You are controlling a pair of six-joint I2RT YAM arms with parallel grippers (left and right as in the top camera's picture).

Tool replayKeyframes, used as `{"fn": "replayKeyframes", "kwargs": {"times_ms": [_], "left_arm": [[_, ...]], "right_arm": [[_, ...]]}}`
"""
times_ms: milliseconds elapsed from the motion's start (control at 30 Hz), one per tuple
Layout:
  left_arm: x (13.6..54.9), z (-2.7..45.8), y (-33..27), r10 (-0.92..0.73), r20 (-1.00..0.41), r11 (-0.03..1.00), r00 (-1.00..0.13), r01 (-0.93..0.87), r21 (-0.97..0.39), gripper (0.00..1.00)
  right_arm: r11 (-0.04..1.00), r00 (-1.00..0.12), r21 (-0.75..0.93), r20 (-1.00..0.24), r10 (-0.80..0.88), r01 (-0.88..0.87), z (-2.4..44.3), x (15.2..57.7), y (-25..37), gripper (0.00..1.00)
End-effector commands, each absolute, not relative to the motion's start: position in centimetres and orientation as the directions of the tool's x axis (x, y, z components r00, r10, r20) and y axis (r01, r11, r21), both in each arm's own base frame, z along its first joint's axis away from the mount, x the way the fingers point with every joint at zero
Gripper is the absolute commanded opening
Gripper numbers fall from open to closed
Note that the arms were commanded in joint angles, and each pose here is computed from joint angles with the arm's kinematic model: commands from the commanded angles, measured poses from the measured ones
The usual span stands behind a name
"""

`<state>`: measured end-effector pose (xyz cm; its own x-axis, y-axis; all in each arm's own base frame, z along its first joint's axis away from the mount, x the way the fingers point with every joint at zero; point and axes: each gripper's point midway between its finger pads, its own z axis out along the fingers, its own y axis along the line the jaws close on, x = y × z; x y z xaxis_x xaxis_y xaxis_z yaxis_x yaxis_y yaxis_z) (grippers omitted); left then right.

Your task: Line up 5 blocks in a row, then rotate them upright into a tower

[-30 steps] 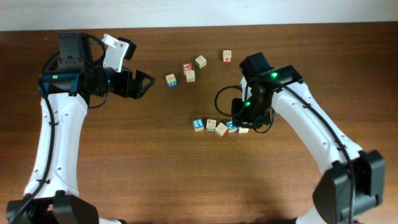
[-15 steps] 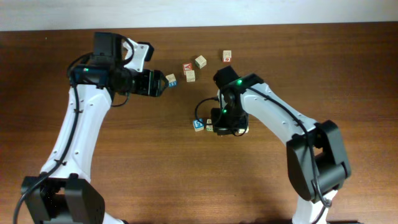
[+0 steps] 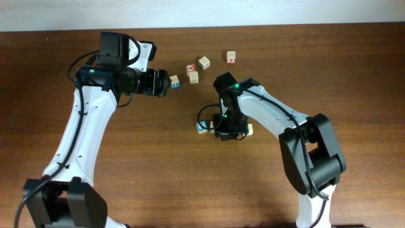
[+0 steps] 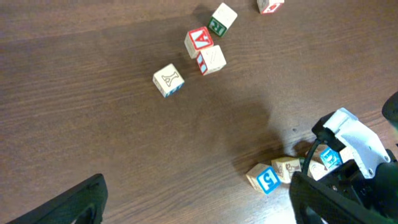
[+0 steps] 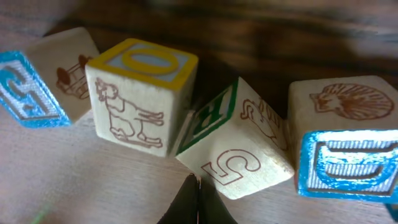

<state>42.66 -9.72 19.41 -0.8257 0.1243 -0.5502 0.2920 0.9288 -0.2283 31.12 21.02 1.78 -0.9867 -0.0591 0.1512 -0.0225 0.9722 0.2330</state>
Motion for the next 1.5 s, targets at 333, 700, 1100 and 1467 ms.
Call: {"fn": "replayKeyframes", "kwargs": {"times_ms": [333, 700, 1100, 1467], "left_arm": [[43.3, 19.9, -9.7, 0.120, -0.567, 0.932, -0.815, 0.288, -0.218, 1.00], [43.2, 19.8, -9.8, 0.120, -0.563, 0.931, -0.818, 0.290, -0.222, 0.98], [42.8, 18.4, -11.7, 0.168, -0.533, 0.925, -0.829, 0.320, -0.205, 0.95], [42.6, 16.7, -12.7, 0.192, -0.492, 0.919, -0.849, 0.331, -0.215, 0.97]], "right_arm": [[0.991, -0.994, 0.107, 0.061, -0.088, -0.081, 2.8, 33.5, 19.0, 0.04], [0.990, -0.996, 0.116, 0.027, -0.081, -0.077, 7.0, 35.1, 19.2, 0.04], [0.991, -0.983, 0.072, 0.155, 0.099, 0.112, 6.8, 35.4, 8.9, 0.04], [0.984, -0.973, 0.116, 0.202, 0.113, 0.138, 1.9, 33.3, 9.0, 0.04]]}}
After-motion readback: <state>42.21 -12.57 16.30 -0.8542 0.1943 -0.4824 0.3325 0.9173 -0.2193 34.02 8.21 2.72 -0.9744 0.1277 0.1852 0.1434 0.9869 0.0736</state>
